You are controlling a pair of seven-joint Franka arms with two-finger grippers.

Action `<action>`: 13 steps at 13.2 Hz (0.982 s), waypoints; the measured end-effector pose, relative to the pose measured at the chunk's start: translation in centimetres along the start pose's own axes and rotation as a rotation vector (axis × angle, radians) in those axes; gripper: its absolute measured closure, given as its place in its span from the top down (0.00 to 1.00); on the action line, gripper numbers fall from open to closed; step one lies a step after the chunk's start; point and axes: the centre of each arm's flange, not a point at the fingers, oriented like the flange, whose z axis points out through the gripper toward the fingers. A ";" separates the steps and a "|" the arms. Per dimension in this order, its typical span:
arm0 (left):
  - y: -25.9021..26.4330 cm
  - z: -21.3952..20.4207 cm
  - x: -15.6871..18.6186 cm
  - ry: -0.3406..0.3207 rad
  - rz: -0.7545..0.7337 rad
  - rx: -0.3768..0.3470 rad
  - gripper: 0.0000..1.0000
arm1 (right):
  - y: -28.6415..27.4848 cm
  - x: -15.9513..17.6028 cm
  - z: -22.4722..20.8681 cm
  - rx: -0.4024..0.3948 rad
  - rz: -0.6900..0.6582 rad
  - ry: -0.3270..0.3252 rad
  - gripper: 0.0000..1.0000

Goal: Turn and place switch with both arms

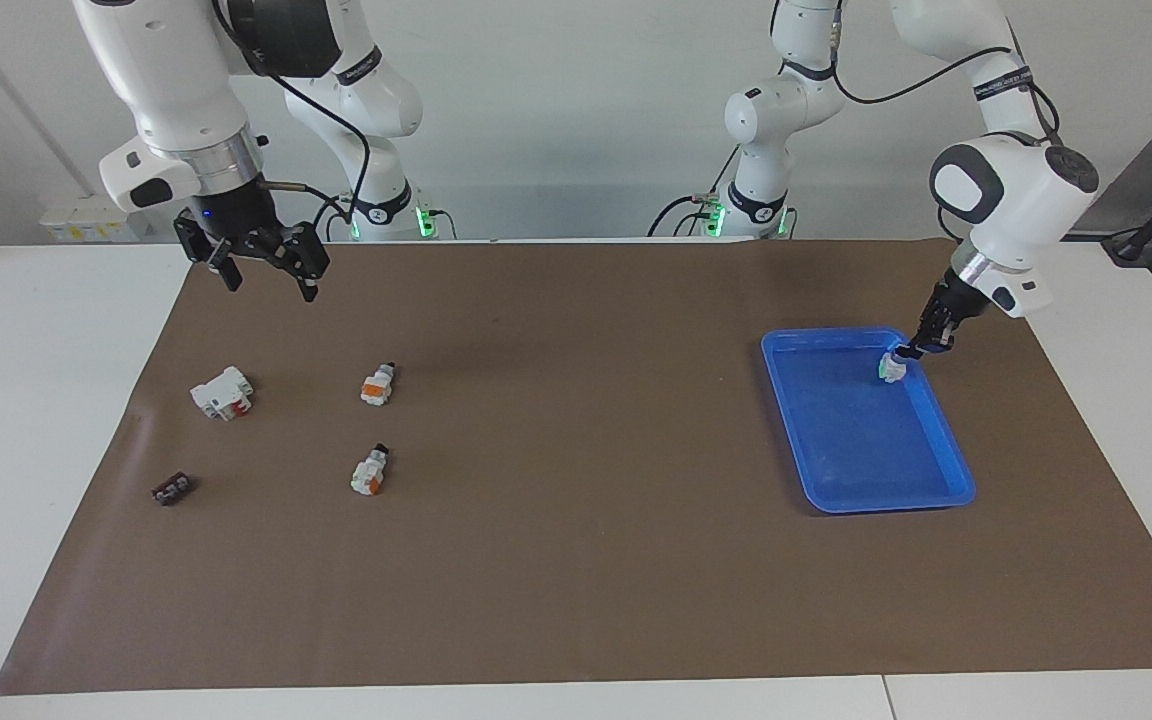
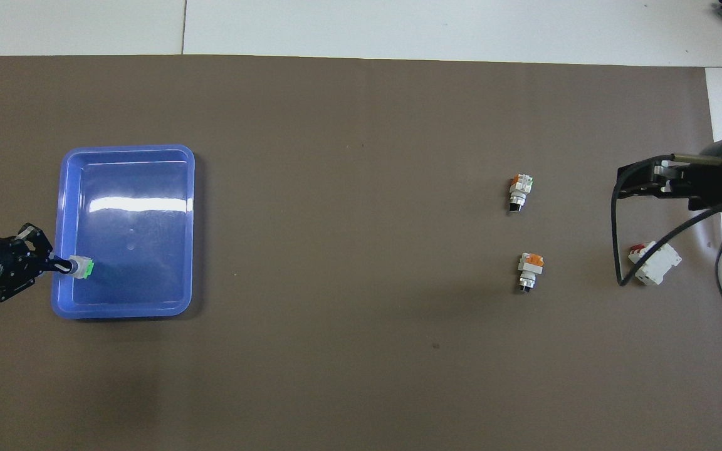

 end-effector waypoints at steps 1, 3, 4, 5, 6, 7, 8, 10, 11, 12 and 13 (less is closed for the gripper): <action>0.4 -0.6 0.1 0.000 0.054 0.000 0.17 | 0.3 0.0 -0.2 -0.001 -0.013 -0.002 1.00; 2.2 -2.8 0.3 -0.008 0.142 0.002 0.38 | 0.4 -0.1 -0.4 -0.002 -0.026 -0.010 1.00; 3.4 -4.2 0.5 -0.006 0.183 0.013 0.38 | 0.6 -0.2 -0.4 -0.003 -0.023 -0.019 1.00; 4.9 -5.5 0.6 -0.002 0.223 0.034 0.47 | 1.1 -0.2 -0.5 -0.003 -0.016 -0.028 1.00; 6.4 -6.6 0.4 -0.003 0.258 0.053 0.58 | 1.7 -0.2 -0.5 -0.004 -0.006 -0.038 1.00; 8.2 -7.6 0.0 -0.006 0.298 0.073 0.58 | 2.4 -0.3 -0.8 -0.004 0.003 -0.045 1.00; 10.1 -8.6 -0.8 -0.007 0.344 0.097 0.59 | 2.8 -0.2 -1.0 -0.002 0.007 -0.046 1.00; 13.7 -10.1 -3.3 0.001 0.456 0.150 0.58 | 2.2 -0.4 -1.2 -0.001 -0.004 -0.043 1.00; 15.1 -10.5 -4.7 0.003 0.534 0.168 0.57 | 1.9 -0.4 -1.3 -0.001 -0.009 -0.042 1.00; 16.1 -11.1 -5.8 0.000 0.609 0.176 0.56 | 1.9 -0.4 -1.3 -0.001 -0.011 -0.043 1.00; 16.7 -11.9 -6.6 -0.007 0.676 0.179 0.53 | 1.9 -0.5 -1.2 -0.002 -0.010 -0.048 1.00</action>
